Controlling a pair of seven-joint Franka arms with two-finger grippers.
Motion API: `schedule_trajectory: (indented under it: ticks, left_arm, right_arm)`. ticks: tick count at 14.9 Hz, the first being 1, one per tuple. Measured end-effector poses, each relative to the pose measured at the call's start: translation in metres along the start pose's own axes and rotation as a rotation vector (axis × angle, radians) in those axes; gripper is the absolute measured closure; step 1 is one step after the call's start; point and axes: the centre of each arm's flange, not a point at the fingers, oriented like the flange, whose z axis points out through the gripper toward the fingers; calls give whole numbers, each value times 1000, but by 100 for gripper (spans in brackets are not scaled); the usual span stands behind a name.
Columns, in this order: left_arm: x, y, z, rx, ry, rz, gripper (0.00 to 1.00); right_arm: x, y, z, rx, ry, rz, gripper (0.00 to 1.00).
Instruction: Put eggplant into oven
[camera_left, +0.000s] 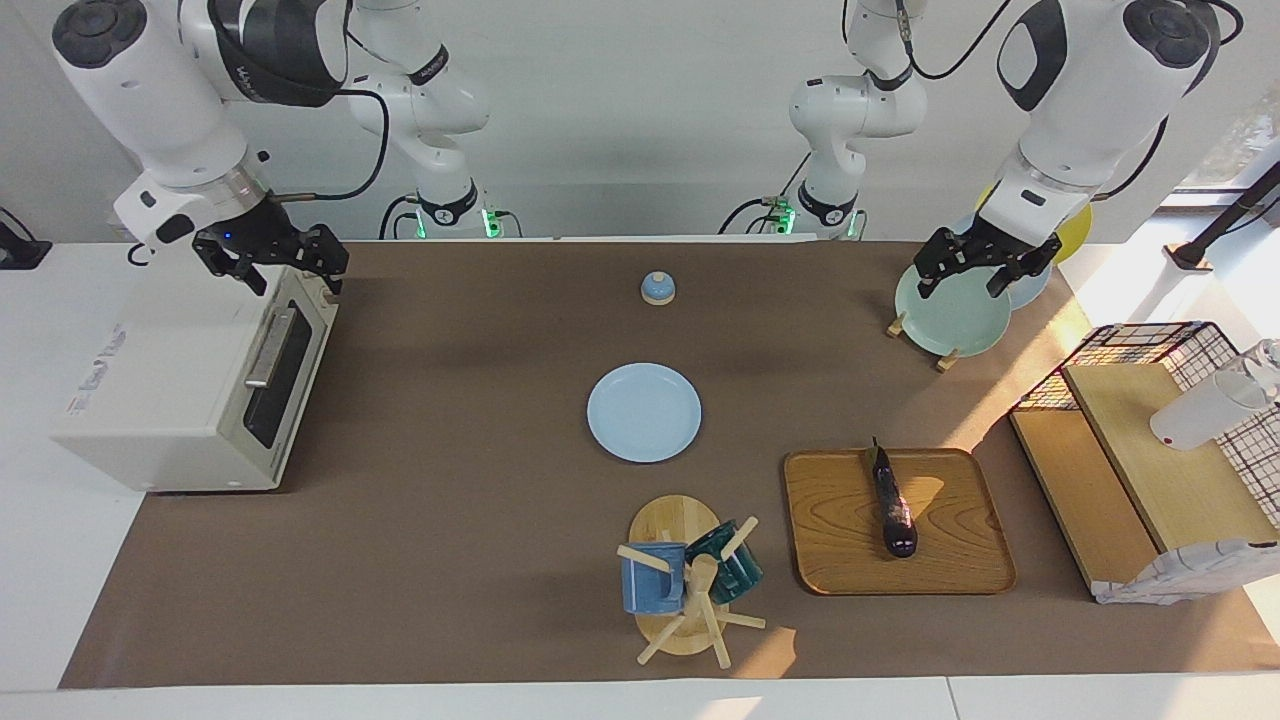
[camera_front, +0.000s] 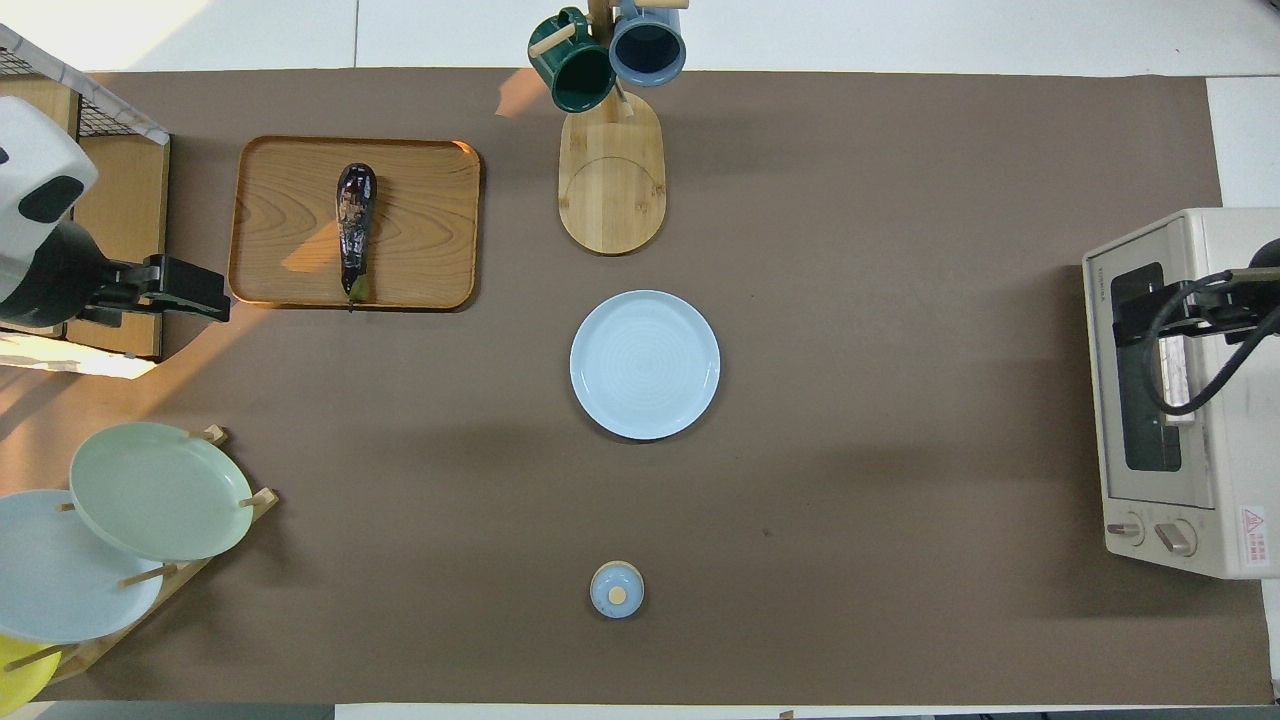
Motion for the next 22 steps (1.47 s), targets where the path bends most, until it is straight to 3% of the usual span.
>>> schedule_trajectory:
  ticks: [5, 13, 22]
  left_arm:
    - [18, 1, 19, -7, 39, -2, 0]
    - [102, 2, 167, -9, 65, 35, 0]
    - [130, 15, 256, -11, 94, 164, 0]
  right_arm:
    - [0, -2, -1, 0, 2, -4, 0]
    - [-1, -2, -3, 0, 5, -4, 0]
    - [-2, 3, -4, 0, 13, 5, 0]
